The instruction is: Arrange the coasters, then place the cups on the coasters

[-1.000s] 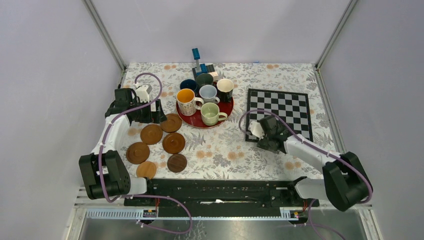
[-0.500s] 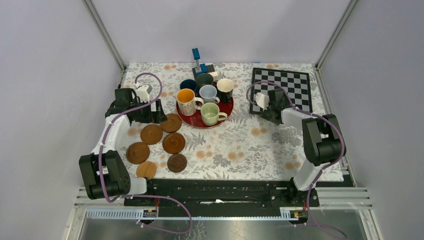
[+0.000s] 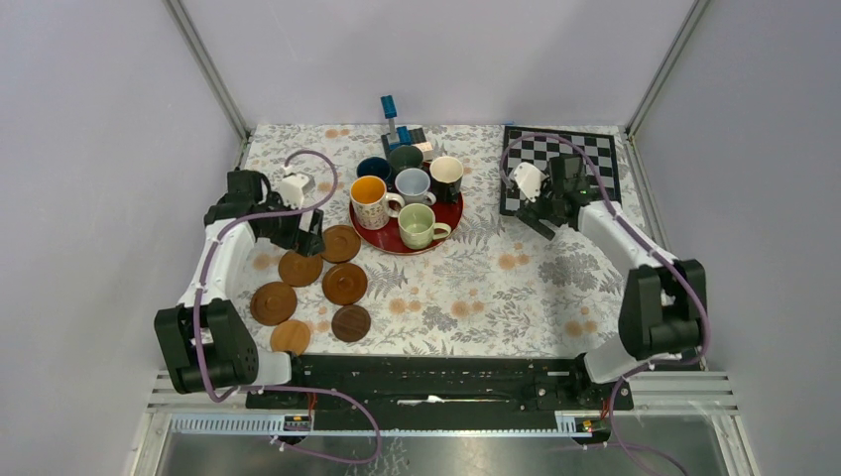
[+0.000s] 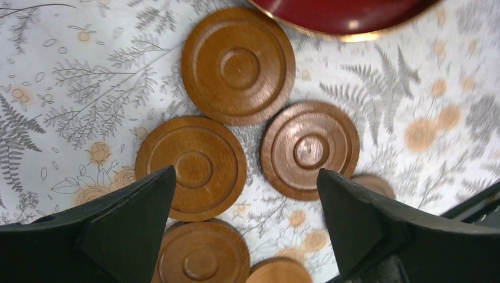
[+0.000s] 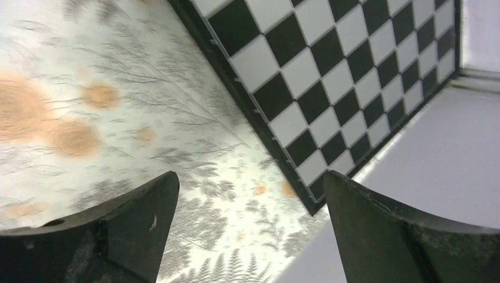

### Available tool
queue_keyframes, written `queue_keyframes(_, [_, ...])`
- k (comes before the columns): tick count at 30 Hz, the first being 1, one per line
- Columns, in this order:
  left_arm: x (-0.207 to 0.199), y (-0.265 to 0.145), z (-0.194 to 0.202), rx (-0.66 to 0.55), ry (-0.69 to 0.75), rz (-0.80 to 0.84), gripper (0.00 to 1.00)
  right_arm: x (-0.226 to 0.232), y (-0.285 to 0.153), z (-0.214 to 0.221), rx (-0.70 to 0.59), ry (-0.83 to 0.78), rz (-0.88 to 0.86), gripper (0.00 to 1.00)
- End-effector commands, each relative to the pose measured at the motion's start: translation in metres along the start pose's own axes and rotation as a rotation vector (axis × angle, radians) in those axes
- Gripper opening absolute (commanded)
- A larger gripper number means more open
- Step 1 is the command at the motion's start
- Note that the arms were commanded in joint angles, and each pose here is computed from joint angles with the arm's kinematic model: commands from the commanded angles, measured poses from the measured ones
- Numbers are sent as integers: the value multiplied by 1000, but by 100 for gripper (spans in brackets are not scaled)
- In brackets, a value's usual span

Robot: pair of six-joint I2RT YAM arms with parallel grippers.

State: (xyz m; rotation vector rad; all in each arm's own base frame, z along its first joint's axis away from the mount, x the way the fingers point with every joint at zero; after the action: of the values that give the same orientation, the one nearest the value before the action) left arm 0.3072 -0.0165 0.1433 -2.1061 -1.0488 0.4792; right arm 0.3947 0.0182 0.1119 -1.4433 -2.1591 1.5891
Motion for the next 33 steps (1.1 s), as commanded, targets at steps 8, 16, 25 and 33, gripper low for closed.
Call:
queue_keyframes(8, [-61, 3, 50, 136, 566, 256, 92, 95, -89, -37, -177, 410, -528, 100])
queue_keyframes(16, [-79, 34, 42, 129, 693, 244, 74, 100, -88, -40, -201, 466, -547, 100])
queue_keyframes(25, [-86, 60, 52, 187, 726, 251, 60, 96, -86, -50, -235, 520, -534, 100])
queue_keyframes(33, [-101, 79, 72, 273, 771, 286, 50, 69, -95, -54, -290, 568, -468, 100])
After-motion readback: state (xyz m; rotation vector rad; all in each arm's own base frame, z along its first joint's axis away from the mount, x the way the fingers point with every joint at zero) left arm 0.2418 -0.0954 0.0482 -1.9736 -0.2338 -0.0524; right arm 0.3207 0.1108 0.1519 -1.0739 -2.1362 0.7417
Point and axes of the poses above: each gripper's point midway between its finger pads, its own y axis out along the fingers, its own x axis along the line the jaws close on, z = x × y, the point moved 1 cm from there along -y, back along the fingers, and after that the axes turned 14 degrees about y, right-handed, at the moved point
